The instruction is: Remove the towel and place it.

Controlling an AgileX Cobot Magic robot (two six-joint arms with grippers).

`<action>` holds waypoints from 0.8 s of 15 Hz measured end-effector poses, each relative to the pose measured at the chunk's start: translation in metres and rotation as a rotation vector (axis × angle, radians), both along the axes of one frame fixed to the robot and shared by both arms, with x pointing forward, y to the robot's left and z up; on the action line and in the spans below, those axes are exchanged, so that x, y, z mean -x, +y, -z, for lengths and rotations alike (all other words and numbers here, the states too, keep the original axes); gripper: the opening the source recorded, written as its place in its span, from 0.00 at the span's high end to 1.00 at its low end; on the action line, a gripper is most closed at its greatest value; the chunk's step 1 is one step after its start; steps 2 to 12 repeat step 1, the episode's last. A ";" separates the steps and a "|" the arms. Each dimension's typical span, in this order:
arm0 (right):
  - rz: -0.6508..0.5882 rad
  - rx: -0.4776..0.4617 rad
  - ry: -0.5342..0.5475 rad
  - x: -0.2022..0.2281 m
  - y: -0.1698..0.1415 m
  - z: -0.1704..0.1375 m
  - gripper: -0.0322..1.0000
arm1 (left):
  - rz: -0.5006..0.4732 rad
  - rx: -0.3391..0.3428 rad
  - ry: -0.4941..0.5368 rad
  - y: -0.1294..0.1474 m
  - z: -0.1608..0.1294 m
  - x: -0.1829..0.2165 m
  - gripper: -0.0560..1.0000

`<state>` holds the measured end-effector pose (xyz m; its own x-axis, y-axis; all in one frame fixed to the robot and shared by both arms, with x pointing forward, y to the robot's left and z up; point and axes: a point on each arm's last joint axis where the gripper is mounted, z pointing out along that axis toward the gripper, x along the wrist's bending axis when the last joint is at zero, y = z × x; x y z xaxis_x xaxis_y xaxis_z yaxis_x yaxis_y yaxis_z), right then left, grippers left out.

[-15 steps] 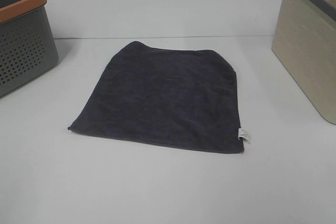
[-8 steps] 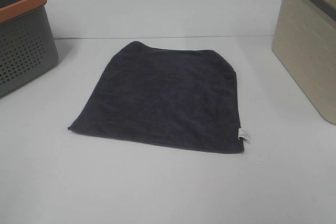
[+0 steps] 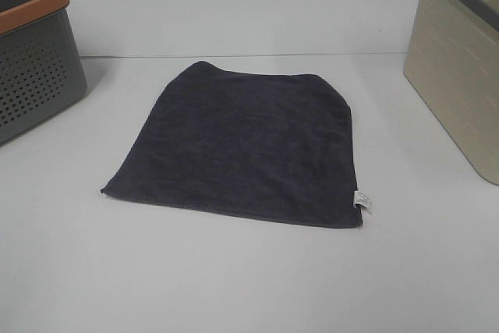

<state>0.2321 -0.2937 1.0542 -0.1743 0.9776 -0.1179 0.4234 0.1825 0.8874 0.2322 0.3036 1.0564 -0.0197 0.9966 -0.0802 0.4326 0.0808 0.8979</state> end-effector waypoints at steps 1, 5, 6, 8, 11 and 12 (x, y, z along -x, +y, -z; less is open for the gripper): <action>0.000 0.000 0.000 0.000 0.000 0.000 0.15 | 0.000 0.000 0.000 0.000 0.000 0.000 0.23; 0.000 0.000 0.000 0.000 0.000 0.000 0.15 | 0.000 0.000 0.000 0.000 0.000 0.000 0.23; 0.000 0.000 0.000 0.000 0.000 0.000 0.15 | 0.000 0.000 0.000 0.000 0.000 0.000 0.23; 0.000 0.000 0.000 0.000 0.000 0.000 0.15 | 0.000 0.000 0.000 0.000 0.000 0.000 0.23; 0.000 0.000 0.000 0.000 0.000 0.000 0.15 | 0.000 0.000 0.000 0.000 0.000 0.000 0.23; 0.000 0.000 0.000 0.000 0.000 0.000 0.15 | 0.000 0.000 0.000 0.000 0.000 0.000 0.23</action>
